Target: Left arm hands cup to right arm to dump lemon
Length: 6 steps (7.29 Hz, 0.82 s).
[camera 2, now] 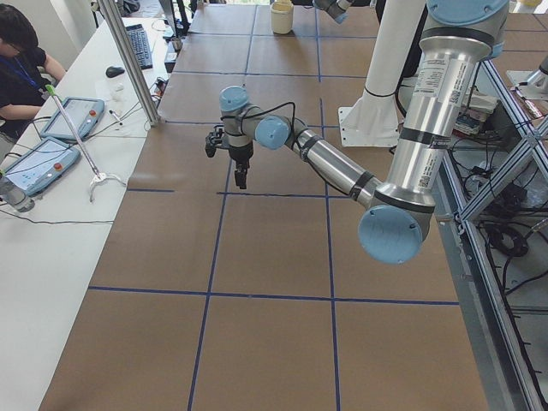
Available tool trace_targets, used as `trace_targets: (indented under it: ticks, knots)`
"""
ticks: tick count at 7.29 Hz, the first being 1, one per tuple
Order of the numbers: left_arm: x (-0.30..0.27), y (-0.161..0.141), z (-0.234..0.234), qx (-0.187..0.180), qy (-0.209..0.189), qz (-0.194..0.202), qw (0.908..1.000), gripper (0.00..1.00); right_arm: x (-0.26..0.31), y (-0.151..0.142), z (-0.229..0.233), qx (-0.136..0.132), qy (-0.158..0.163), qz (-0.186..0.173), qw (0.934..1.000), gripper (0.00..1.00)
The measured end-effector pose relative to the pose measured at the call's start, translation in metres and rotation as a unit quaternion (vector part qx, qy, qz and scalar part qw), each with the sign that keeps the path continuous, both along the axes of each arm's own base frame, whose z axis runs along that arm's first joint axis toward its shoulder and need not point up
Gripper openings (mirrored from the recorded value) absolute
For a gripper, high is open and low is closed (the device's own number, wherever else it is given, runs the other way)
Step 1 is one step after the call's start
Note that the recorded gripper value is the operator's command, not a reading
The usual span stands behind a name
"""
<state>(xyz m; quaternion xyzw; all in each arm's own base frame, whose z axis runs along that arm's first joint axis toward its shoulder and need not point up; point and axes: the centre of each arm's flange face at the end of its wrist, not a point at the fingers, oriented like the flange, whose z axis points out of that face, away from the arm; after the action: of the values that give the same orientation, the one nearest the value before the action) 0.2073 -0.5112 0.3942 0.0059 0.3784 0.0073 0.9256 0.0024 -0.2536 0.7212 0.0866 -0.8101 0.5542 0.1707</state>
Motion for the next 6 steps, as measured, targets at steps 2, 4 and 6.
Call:
trace_targets:
  ticks: [2,4,6]
  knots:
    - [0.0016,0.0008,-0.0005,0.0,0.001,0.002,1.0,1.0,0.0008,-0.0002,-0.0007,0.0,-0.008,-0.001,1.0,0.15]
    - [0.0021,0.0014,-0.0011,0.0,0.001,0.002,1.0,1.0,0.0009,-0.0002,-0.0005,-0.001,-0.008,-0.001,1.0,0.15]
    - [0.0021,0.0018,-0.0018,0.0,0.002,0.002,1.0,1.0,0.0007,0.0002,0.0003,-0.001,-0.003,-0.001,1.0,0.16]
